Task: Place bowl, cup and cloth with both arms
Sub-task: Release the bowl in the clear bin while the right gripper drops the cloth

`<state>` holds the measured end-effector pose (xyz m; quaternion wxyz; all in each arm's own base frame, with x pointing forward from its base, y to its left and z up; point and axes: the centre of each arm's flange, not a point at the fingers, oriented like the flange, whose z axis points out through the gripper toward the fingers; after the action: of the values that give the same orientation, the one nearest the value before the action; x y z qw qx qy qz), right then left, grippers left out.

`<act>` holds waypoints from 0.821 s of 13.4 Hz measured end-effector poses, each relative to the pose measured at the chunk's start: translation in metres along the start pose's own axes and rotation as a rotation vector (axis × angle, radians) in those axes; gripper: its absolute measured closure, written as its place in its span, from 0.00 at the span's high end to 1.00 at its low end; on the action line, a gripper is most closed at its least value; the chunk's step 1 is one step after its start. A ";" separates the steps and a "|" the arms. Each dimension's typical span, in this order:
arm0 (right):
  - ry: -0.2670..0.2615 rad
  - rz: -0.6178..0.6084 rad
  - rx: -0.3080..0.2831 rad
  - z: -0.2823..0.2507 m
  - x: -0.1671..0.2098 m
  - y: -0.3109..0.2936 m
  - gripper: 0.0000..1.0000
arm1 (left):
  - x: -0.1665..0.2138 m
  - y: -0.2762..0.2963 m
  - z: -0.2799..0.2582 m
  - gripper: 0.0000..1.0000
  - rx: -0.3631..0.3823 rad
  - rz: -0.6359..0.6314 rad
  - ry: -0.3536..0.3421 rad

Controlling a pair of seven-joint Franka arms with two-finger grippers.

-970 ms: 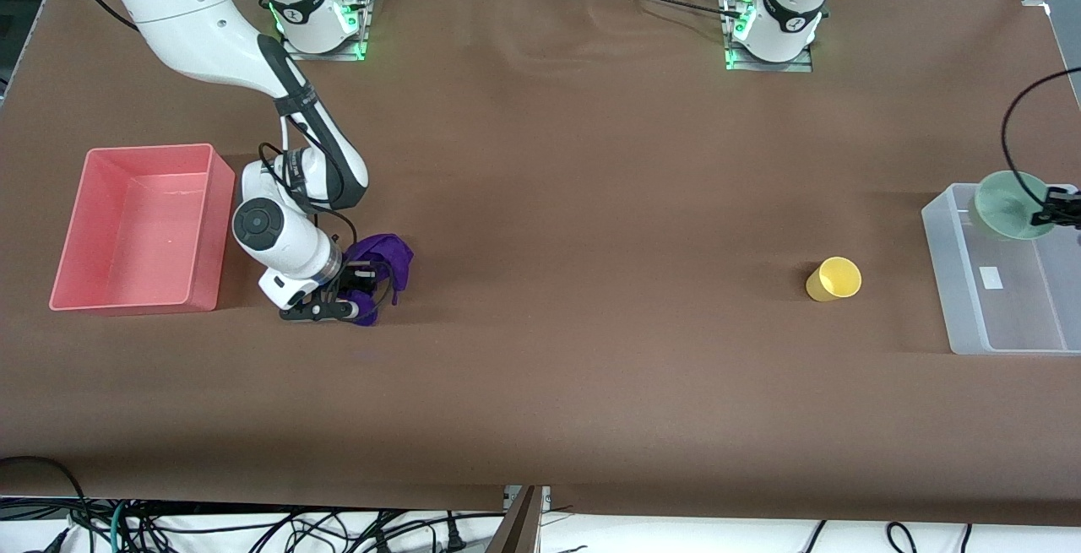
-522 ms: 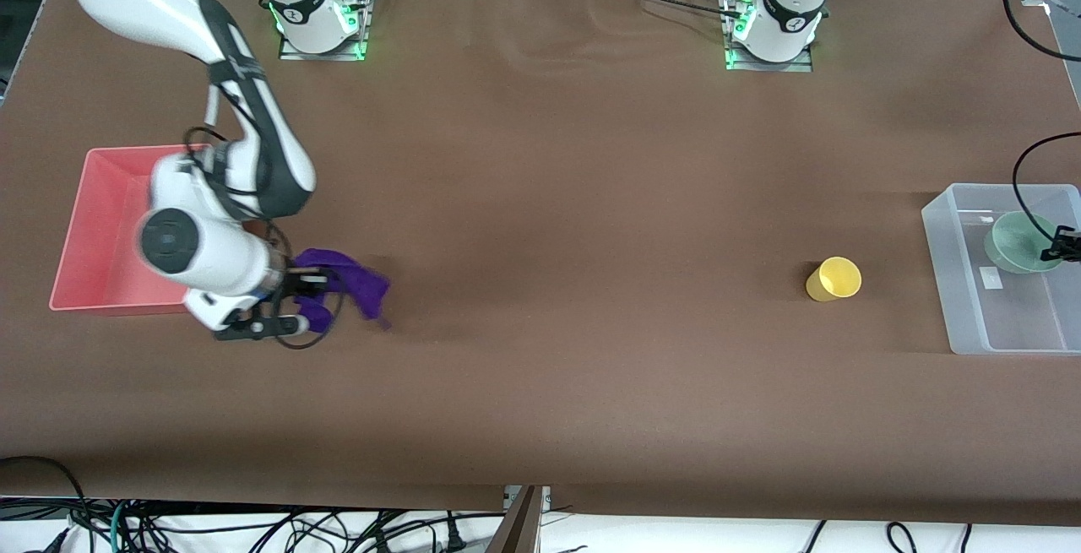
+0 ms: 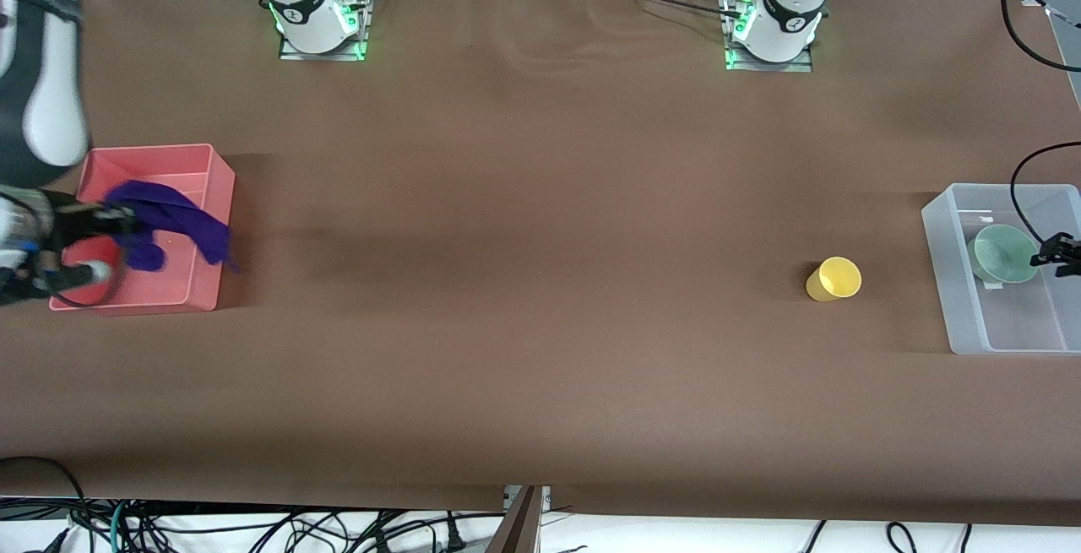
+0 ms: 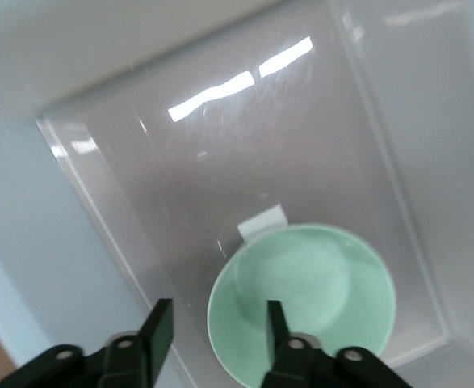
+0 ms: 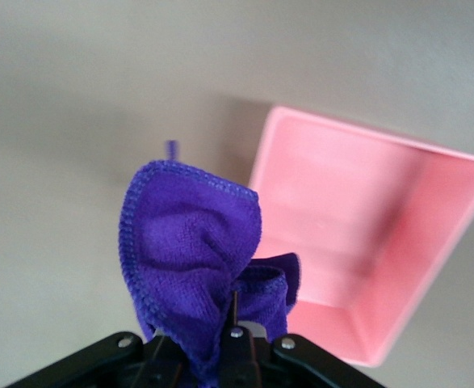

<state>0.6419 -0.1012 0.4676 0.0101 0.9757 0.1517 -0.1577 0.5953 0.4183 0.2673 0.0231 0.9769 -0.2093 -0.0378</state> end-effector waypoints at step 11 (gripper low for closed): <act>-0.161 -0.003 0.111 0.167 -0.048 0.093 0.08 | 0.186 0.215 -0.013 1.00 -0.147 0.060 -0.049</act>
<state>0.5755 -0.2151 0.3209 -0.0318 0.9587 0.1428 -0.2440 0.6779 0.1469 0.2810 0.0909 0.9646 -0.2357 -0.0762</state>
